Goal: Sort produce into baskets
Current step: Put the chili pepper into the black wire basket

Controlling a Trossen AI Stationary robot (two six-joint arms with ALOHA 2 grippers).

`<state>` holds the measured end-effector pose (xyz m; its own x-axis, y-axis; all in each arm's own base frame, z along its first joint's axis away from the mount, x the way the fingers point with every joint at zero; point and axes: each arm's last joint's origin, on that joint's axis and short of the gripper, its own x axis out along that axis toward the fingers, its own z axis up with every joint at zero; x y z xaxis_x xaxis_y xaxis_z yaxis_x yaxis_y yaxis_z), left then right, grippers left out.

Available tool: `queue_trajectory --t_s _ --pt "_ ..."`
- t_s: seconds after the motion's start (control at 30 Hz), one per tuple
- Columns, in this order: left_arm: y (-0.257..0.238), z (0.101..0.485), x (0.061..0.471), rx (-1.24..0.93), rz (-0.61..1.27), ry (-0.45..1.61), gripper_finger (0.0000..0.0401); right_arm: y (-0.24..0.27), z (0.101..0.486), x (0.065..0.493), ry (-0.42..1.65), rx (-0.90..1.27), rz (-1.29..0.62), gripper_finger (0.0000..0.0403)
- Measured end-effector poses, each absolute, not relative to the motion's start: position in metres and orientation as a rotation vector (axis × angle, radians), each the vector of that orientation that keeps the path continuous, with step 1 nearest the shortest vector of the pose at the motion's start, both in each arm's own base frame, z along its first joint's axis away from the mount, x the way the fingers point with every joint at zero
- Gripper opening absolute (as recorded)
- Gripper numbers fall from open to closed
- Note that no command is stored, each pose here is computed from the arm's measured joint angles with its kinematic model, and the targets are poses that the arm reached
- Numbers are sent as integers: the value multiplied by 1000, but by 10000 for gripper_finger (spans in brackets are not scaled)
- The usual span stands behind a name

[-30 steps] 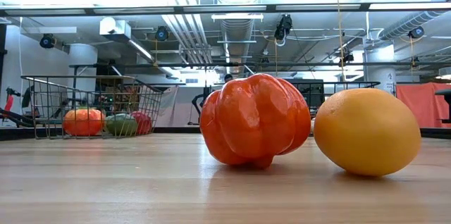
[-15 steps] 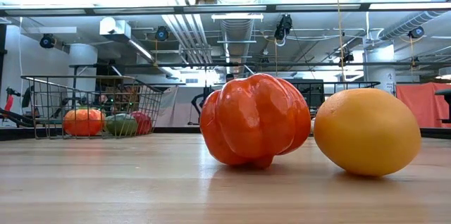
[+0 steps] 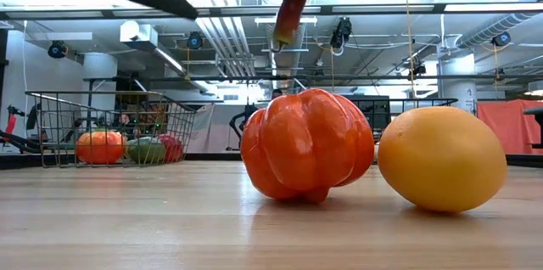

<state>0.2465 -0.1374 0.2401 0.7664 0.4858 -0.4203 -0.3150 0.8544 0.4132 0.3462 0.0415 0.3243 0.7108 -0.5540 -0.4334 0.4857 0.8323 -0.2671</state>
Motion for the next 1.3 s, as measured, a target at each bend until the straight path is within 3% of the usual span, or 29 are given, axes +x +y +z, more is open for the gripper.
queue_trajectory --t_s 0.2,0.5,0.77,1.0,1.3 --pt "-133 233 239 293 461 621 242 12 335 346 586 -180 -643 182" --pt "-130 228 233 240 472 684 242 -49 336 319 857 -178 -791 182" --pt "-131 228 234 215 435 711 241 -115 341 281 981 86 -773 182" --pt "-131 228 234 219 436 712 241 -172 313 245 1087 310 -1023 183" --pt "-129 229 234 235 462 697 241 -189 275 239 1067 335 -1079 183"
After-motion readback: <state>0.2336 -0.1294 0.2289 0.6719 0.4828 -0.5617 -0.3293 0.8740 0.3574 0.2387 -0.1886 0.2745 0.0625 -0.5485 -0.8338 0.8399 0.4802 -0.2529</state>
